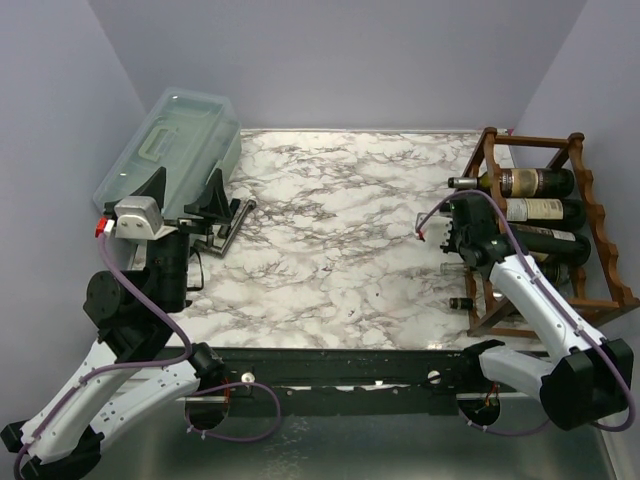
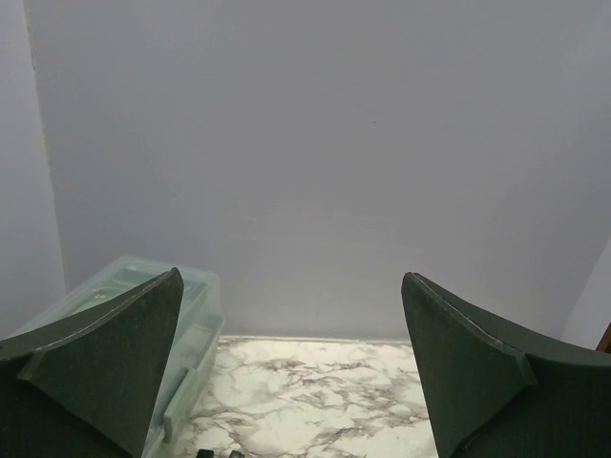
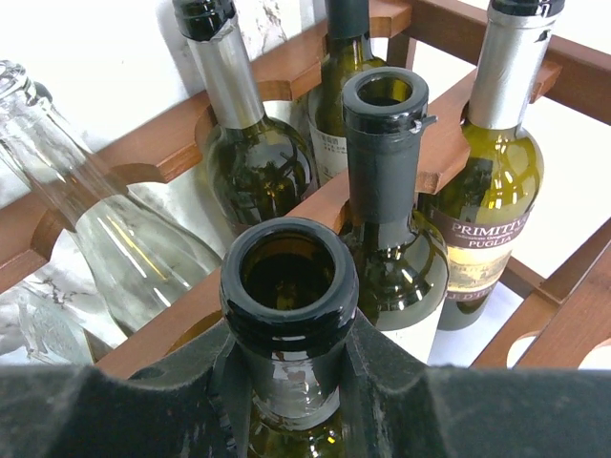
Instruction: Put the wine bottle on the wine rack
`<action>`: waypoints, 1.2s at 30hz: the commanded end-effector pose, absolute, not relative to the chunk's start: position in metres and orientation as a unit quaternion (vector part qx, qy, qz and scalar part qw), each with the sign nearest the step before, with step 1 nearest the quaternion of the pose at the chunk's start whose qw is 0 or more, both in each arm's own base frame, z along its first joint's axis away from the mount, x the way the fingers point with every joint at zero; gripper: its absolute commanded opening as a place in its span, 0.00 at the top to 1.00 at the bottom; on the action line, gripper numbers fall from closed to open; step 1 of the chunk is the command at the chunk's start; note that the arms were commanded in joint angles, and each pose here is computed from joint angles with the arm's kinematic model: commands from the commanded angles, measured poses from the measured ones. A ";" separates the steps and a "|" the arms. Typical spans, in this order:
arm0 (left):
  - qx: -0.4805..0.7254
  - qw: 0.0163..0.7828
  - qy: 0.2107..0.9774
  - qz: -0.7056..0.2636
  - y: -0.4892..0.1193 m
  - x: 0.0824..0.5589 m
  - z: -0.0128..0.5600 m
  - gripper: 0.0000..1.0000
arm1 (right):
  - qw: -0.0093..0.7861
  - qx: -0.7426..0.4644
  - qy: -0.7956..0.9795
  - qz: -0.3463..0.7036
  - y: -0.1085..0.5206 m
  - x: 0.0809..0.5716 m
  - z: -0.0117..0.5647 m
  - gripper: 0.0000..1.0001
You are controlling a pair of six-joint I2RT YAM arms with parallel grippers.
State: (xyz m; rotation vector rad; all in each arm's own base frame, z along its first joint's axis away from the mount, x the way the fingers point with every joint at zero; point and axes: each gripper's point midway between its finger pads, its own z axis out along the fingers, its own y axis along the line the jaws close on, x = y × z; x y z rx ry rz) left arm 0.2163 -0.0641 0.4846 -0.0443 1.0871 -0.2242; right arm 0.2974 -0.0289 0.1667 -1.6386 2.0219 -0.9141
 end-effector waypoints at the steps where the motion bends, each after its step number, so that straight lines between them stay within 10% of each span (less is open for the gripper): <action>1: -0.036 0.855 0.506 -0.107 -0.055 0.210 0.493 0.02 | 0.080 -0.733 0.577 -0.352 -0.042 0.307 0.160 0.92; 25: -0.035 0.854 0.510 -0.099 -0.055 0.212 0.492 0.02 | 0.125 -0.766 0.568 -0.274 -0.007 0.280 0.143 0.28; 36: -0.031 0.852 0.513 -0.094 -0.057 0.215 0.490 0.02 | 0.145 -0.781 0.553 -0.252 0.011 0.273 0.138 0.26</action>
